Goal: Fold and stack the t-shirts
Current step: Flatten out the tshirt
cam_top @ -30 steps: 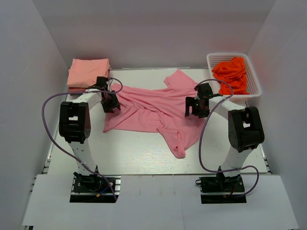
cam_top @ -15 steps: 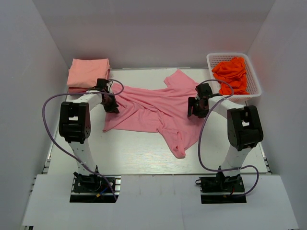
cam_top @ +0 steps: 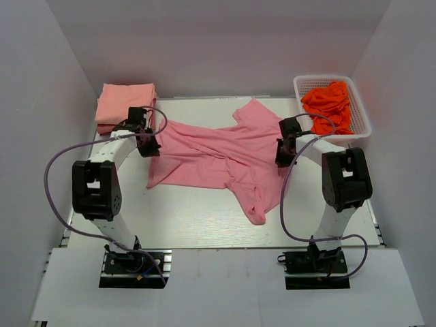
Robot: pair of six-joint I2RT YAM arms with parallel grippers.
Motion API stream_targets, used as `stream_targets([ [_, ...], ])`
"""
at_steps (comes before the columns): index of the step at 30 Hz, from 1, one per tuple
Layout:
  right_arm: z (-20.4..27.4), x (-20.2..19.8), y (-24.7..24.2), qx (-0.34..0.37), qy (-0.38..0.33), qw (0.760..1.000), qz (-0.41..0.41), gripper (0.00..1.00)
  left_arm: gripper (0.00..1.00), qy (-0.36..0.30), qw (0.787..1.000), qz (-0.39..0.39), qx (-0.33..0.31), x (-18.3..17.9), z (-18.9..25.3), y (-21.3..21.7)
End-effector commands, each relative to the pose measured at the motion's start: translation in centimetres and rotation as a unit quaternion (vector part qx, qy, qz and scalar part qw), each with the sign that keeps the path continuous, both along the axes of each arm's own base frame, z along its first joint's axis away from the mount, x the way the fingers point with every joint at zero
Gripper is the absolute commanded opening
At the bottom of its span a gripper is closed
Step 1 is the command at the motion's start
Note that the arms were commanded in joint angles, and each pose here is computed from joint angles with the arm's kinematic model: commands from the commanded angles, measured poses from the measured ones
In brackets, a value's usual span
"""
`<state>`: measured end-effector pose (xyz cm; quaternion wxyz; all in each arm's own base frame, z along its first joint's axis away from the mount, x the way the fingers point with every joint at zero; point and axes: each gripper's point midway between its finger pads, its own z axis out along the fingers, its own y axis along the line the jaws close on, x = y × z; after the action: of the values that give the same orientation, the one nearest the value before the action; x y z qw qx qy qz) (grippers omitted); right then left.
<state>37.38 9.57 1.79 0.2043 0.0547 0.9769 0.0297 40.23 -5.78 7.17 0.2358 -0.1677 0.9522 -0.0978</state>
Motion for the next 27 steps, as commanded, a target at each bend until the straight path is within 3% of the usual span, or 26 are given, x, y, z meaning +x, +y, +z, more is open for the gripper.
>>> stream_targets([
  [1, -0.4, -1.0, -3.4, -0.063, 0.030, 0.996, -0.056, 0.00, 0.00, -0.027, 0.996, 0.058, 0.060, -1.2, 4.7, 3.0],
  [11, 1.0, -1.3, -7.2, -0.107, 0.038, 0.991, -0.071, 0.00, 0.00, 0.002, 0.991, 0.086, 0.100, -3.6, 7.4, 4.8],
  [22, 1.7, -0.7, -7.0, -0.101, 0.026, 0.993, -0.053, 0.00, 0.00, 0.008, 0.999, 0.014, 0.044, -4.8, 14.9, 2.1],
  [27, 1.8, -1.0, -6.8, -0.097, 0.026, 0.994, -0.050, 0.00, 0.00, 0.125, 0.988, 0.023, 0.090, -9.6, 12.1, 3.8],
])
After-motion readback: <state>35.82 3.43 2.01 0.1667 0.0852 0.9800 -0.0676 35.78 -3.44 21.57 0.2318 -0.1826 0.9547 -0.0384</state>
